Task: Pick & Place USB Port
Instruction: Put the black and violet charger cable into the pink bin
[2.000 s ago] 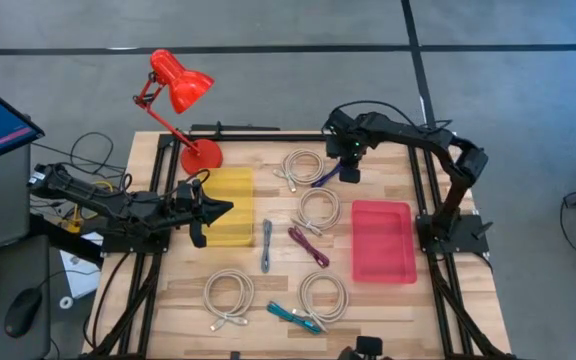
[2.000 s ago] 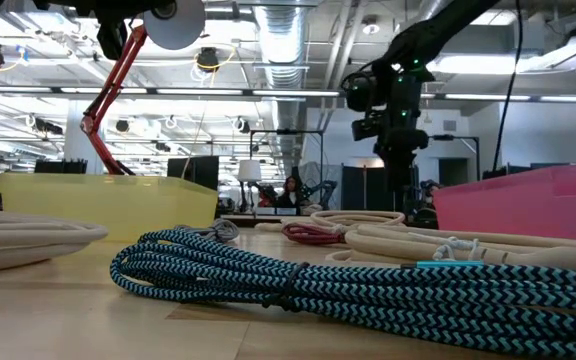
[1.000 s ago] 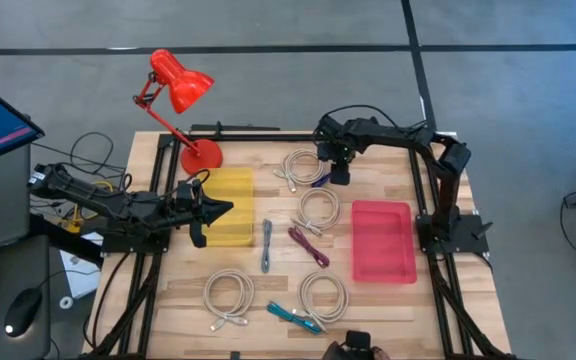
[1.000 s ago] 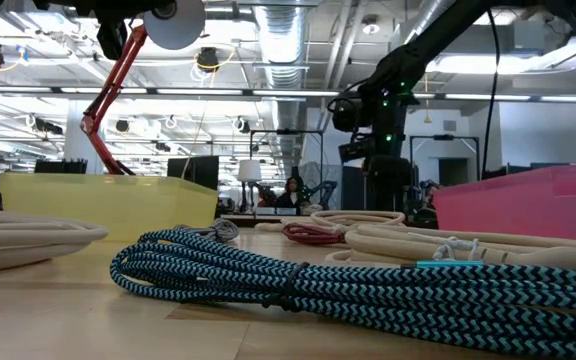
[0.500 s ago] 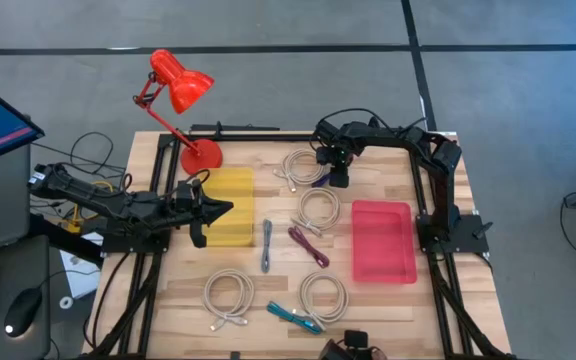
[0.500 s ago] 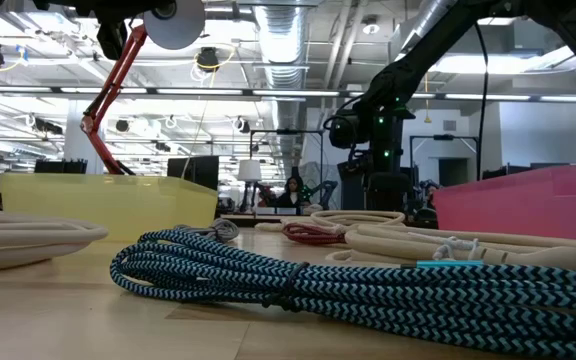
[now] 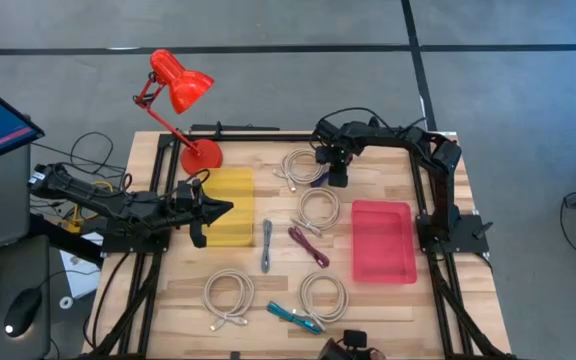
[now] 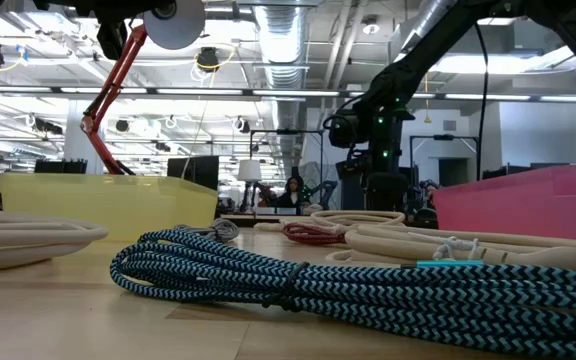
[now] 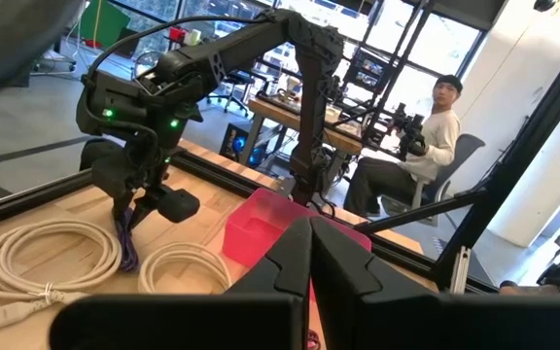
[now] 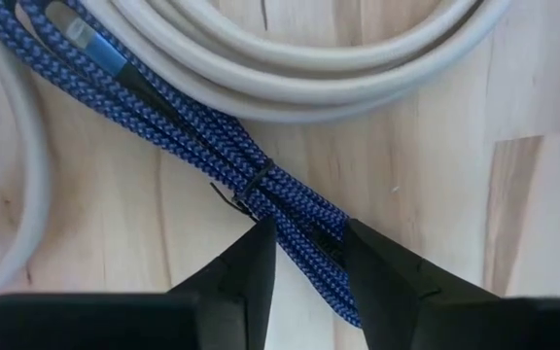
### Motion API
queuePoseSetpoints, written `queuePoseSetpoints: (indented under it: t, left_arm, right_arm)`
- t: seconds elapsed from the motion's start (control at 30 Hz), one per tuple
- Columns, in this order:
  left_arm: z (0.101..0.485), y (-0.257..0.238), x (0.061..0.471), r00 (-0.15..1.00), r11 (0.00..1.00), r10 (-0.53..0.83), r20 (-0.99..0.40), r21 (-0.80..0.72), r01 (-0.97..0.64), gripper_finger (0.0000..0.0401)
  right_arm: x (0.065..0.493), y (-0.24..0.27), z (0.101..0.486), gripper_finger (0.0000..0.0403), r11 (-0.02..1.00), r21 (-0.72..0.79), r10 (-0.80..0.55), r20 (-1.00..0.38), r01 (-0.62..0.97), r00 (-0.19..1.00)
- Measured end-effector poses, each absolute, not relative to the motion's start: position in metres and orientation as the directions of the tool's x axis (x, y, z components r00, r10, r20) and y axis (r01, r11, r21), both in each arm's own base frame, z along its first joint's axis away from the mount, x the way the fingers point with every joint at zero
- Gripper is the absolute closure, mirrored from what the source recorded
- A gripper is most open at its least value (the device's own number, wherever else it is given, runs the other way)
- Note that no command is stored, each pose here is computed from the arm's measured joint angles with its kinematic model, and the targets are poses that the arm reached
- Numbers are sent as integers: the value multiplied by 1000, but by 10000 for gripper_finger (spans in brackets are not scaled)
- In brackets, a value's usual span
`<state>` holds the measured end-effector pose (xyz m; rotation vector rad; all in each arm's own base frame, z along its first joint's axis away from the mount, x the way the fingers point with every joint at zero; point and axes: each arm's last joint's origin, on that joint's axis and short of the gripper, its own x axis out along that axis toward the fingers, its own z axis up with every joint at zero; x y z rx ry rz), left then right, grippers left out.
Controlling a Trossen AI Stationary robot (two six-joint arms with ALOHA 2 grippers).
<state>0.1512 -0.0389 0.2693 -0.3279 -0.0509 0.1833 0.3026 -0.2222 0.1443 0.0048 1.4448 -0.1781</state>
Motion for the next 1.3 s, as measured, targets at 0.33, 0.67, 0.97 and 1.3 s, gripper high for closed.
queuePoseSetpoints:
  t: [0.33, 0.67, 0.97, 1.3]
  left_arm:
    - [269, -39, 151, 982, 930, 187, 20, -325, -171, 391]
    - [269, -39, 151, 982, 930, 187, 20, -325, -171, 391]
    - [269, -39, 151, 982, 930, 187, 20, -325, -171, 391]
    - [269, -39, 151, 982, 930, 187, 20, -325, -171, 391]
  right_arm:
    - [303, -222, 144, 349, 987, -97, -113, -987, 131, 115]
    - [303, -220, 145, 400, 985, -98, -114, -987, 139, 114]
    - [289, -214, 175, 402, 985, -94, -110, -988, 146, 105]
    - [269, -207, 228, 403, 973, -151, -185, -963, 177, 197]
